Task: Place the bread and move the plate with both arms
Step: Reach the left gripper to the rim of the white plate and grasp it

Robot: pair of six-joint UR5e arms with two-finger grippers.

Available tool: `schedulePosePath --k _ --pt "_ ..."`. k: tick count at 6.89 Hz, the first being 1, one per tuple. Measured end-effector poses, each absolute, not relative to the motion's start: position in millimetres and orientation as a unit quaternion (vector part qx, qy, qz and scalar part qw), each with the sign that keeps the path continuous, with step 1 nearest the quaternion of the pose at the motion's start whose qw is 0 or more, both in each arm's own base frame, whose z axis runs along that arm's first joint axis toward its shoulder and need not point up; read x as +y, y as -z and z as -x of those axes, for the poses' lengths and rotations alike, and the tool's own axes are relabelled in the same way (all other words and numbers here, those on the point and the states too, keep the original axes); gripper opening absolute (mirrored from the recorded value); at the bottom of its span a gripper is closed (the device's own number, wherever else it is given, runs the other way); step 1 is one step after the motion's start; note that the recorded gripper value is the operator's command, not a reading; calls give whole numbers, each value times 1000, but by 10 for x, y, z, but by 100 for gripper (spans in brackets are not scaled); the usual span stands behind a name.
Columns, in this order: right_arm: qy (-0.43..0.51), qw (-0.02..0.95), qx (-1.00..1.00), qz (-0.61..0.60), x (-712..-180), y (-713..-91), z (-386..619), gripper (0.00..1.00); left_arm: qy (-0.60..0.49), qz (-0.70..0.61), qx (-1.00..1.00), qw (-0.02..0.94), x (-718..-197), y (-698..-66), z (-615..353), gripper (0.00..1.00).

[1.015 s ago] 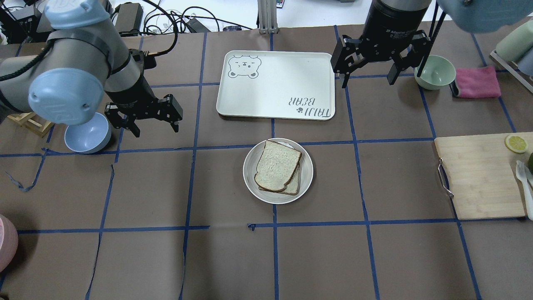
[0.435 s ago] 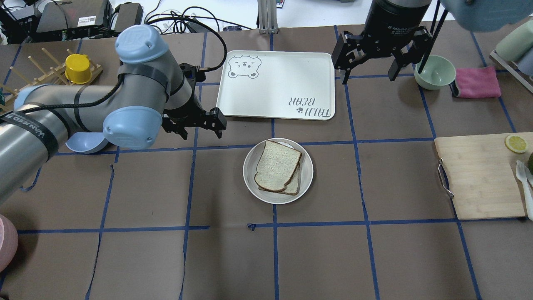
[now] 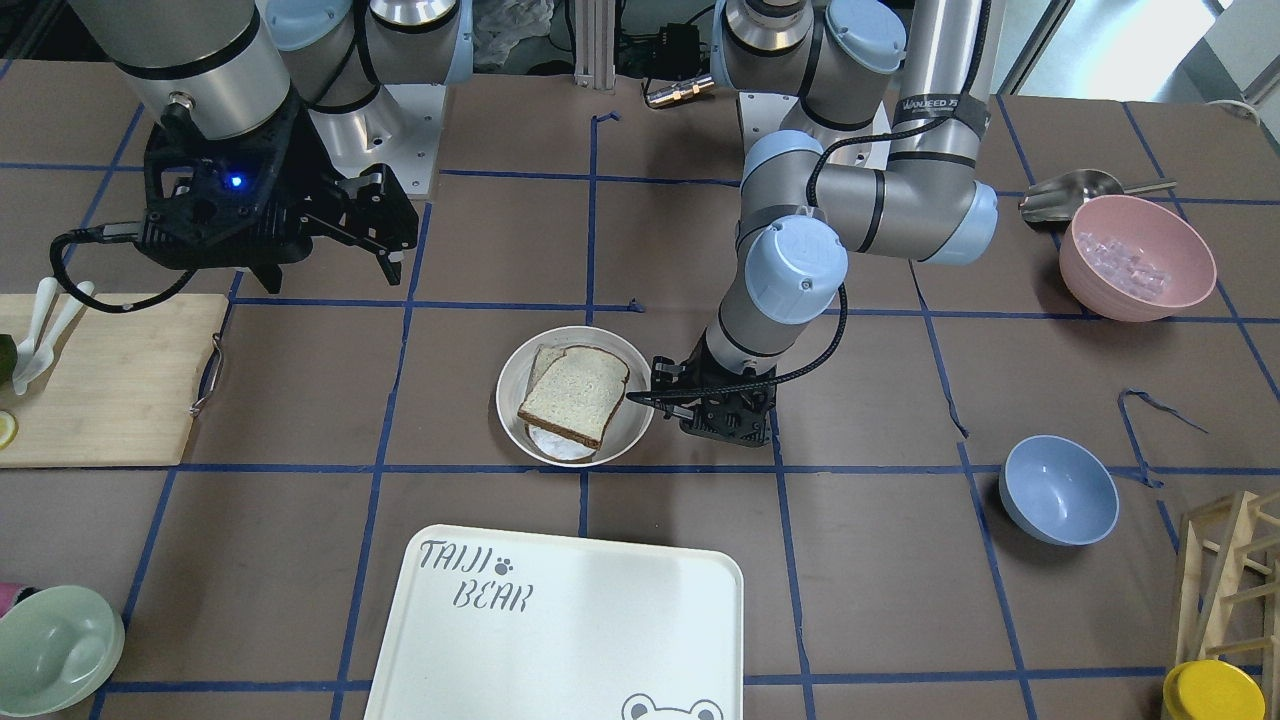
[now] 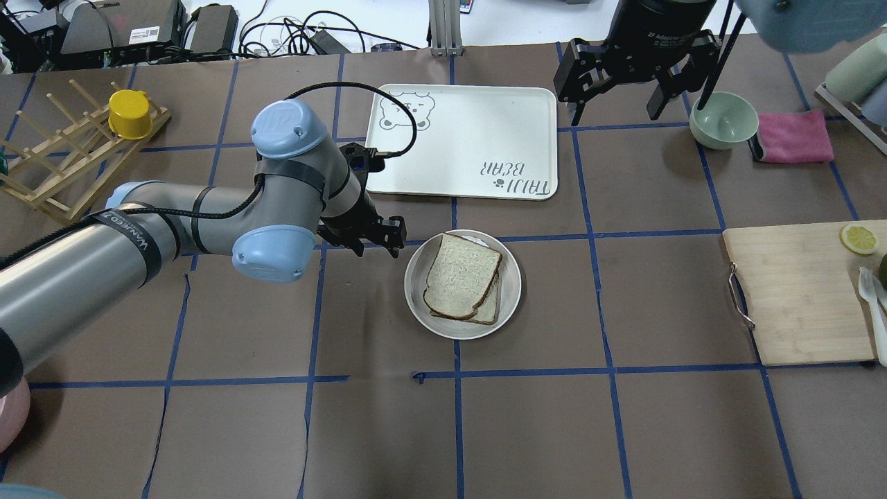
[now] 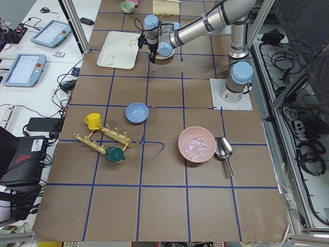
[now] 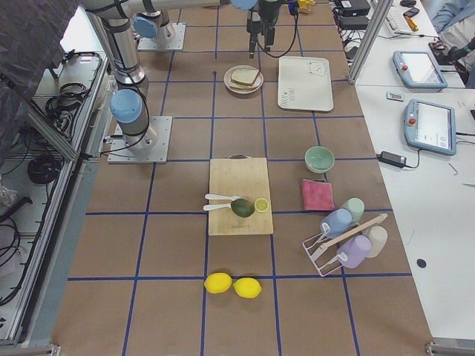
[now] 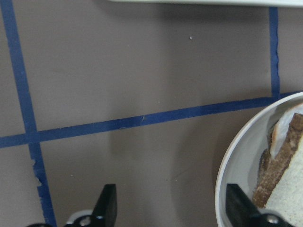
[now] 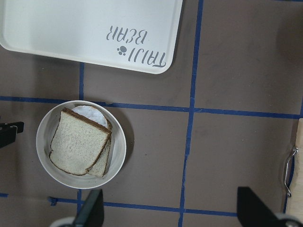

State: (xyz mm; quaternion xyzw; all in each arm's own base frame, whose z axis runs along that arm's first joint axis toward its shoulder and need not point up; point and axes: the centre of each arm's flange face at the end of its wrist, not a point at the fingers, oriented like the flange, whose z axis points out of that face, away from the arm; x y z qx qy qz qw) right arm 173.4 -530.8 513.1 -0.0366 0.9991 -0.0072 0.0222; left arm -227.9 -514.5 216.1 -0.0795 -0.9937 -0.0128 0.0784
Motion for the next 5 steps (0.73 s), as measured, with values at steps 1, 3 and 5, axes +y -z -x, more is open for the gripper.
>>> schedulePosePath --k 1,3,5 --pt "7 21 999 38 -5313 -5128 -1725 100 19 85 -993 86 -5141 -2056 2336 50" --pt "8 18 999 40 -5320 -5125 -1706 100 24 94 -989 111 -5120 -1949 2462 49" --pt "8 17 999 40 -5323 -5123 -1698 100 26 100 -988 117 -5103 -1905 2530 12"
